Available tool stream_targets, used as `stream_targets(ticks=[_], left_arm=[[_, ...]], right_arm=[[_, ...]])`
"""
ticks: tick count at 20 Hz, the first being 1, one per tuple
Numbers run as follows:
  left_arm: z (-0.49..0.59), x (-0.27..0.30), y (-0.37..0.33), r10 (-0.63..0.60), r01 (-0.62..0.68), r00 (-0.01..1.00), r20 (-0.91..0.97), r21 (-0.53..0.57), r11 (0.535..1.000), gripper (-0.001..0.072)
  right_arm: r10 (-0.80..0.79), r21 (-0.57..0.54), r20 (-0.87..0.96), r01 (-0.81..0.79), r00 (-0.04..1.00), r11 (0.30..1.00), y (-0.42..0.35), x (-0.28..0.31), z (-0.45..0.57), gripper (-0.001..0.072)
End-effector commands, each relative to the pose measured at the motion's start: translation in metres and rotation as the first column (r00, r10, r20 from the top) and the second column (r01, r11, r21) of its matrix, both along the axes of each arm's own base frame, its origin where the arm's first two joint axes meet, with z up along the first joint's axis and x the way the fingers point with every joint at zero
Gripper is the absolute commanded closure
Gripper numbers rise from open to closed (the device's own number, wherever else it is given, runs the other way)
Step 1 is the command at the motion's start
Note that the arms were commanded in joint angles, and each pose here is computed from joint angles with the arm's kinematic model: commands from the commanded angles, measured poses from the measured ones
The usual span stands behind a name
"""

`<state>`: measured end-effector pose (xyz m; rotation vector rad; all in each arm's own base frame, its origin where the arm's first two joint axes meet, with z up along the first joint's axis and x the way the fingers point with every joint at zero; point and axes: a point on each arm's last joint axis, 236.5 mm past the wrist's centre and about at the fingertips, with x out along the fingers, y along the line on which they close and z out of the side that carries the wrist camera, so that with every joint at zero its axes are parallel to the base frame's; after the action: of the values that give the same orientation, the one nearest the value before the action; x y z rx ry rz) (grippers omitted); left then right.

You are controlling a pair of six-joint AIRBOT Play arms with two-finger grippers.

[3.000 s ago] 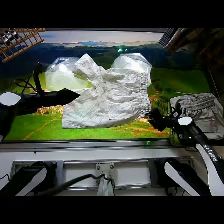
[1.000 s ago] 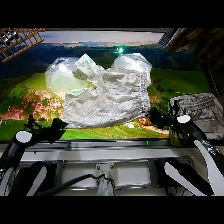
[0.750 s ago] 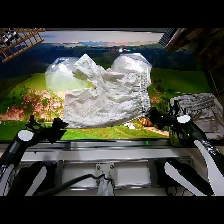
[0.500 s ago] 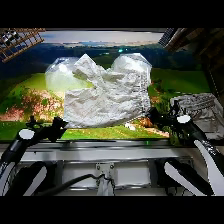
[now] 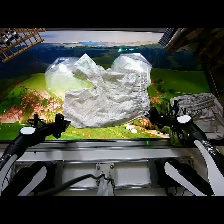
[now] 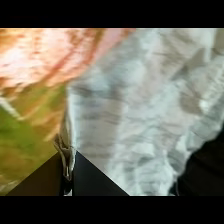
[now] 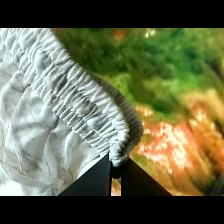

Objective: Fold the clothes and pants, and hang the long-sleeved shirts on hangers.

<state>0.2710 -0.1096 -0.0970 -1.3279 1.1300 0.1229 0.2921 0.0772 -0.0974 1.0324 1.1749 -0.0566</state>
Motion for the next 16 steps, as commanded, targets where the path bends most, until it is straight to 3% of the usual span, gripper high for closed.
stream_targets(ticks=[1,5,9,12,16], left_arm=[[0.049,0.028,-0.012,-0.029,0.039,0.98,0.196,-0.045,0.998,0.0701],[0.162,0.071,-0.002,-0.017,0.017,0.865,0.502,0.005,1.0,0.0701],[0.289,0.101,0.006,-0.053,-0.01,0.672,0.738,0.081,0.997,0.0702],[0.402,0.107,0.019,-0.085,-0.1,0.456,0.886,0.146,0.984,0.0702],[0.541,0.066,0.015,-0.232,-0.193,0.154,0.96,0.26,0.946,0.0703]], right_arm=[[0.063,0.039,-0.019,-0.063,0.998,0.997,0.013,-0.012,0.005,0.0677],[0.15,0.06,0.09,-0.156,0.985,0.986,0.027,0.0,0.057,0.0678],[0.166,0.029,0.316,-0.184,0.934,0.982,0.028,0.045,0.167,0.0678],[0.134,0.041,0.457,-0.171,0.879,0.984,0.03,0.07,0.266,0.0678],[0.136,0.005,0.643,-0.183,0.754,0.983,0.035,0.07,0.391,0.0678]])
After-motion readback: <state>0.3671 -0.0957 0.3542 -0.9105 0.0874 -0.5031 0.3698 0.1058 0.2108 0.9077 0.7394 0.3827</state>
